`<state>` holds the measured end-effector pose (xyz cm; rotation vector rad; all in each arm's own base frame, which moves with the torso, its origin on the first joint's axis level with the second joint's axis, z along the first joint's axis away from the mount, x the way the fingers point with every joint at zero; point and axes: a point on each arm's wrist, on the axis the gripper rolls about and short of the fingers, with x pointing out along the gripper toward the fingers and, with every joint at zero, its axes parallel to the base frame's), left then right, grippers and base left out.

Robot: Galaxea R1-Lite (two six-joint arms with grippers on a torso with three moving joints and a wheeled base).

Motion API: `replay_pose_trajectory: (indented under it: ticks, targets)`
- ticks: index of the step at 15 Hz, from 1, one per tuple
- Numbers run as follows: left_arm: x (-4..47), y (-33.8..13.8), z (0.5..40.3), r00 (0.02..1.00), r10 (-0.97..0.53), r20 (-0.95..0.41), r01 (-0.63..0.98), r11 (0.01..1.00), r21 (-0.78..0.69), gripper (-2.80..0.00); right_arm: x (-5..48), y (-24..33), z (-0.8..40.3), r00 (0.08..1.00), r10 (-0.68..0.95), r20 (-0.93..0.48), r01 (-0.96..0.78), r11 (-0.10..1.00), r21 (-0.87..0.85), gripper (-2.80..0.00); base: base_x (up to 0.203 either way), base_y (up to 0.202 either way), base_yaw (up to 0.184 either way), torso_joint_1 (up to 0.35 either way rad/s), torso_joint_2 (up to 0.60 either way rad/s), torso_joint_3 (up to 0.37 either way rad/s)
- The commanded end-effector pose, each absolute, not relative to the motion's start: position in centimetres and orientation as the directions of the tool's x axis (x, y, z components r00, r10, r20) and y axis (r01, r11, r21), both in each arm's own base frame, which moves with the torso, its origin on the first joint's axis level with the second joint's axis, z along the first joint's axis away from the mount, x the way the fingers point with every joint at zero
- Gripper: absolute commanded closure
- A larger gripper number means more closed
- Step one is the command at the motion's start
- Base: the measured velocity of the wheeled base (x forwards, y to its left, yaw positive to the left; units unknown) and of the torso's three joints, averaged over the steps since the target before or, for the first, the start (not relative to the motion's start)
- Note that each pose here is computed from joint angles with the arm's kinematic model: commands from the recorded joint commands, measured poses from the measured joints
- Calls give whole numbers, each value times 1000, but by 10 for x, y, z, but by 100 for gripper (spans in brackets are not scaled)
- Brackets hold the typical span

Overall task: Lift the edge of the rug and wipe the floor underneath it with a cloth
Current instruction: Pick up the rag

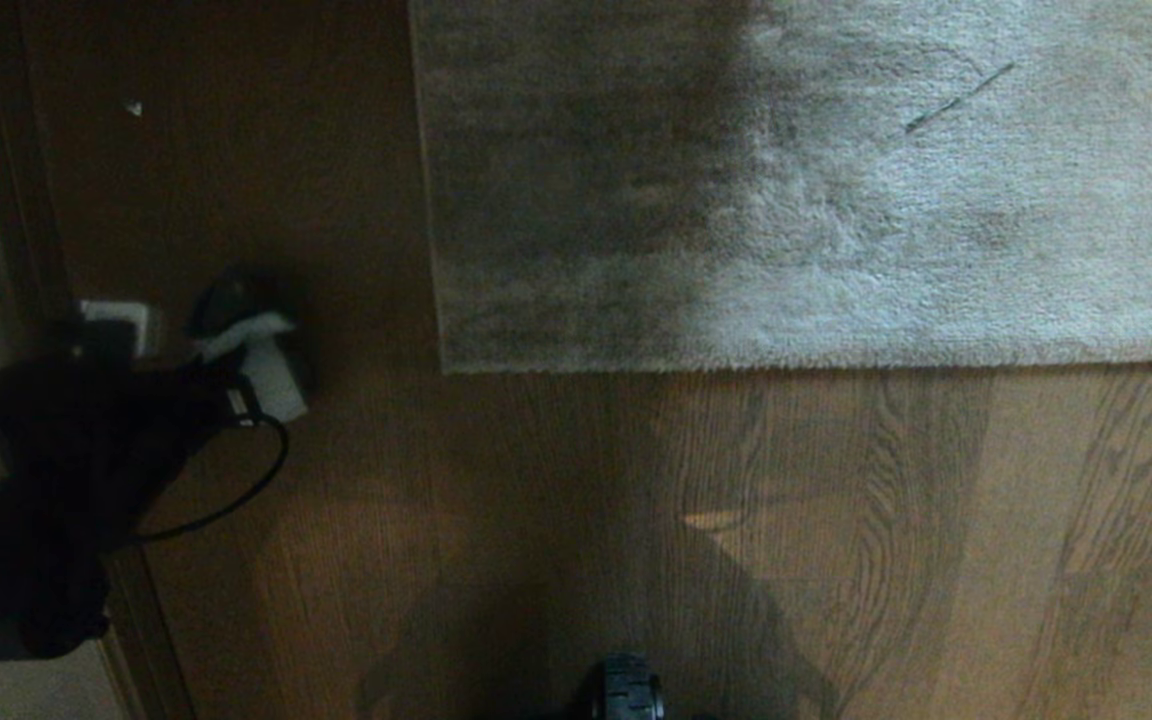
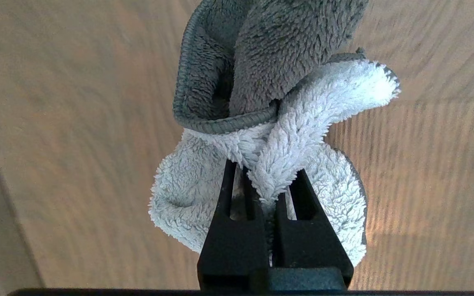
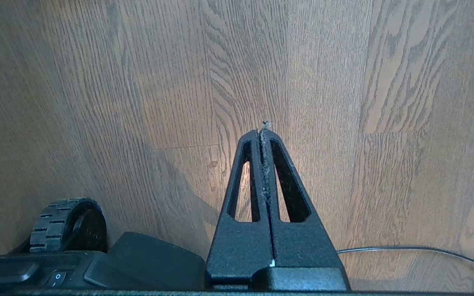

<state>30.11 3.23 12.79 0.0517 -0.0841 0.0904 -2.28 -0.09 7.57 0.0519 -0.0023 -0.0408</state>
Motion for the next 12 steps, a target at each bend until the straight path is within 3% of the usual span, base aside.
replay_pose_trajectory:
  ticks: [1,12]
  targets:
    - [286,32,150,979,92,182,-102,994,46,0,-23,-1,76,999,-43,3,43,998,52,0,0,0,0,0,0,0]
    - [214,21,151,988,77,135,-84,995,48,0,-23,-1,76,999,-41,3,41,998,52,0,0,0,0,0,0,0]
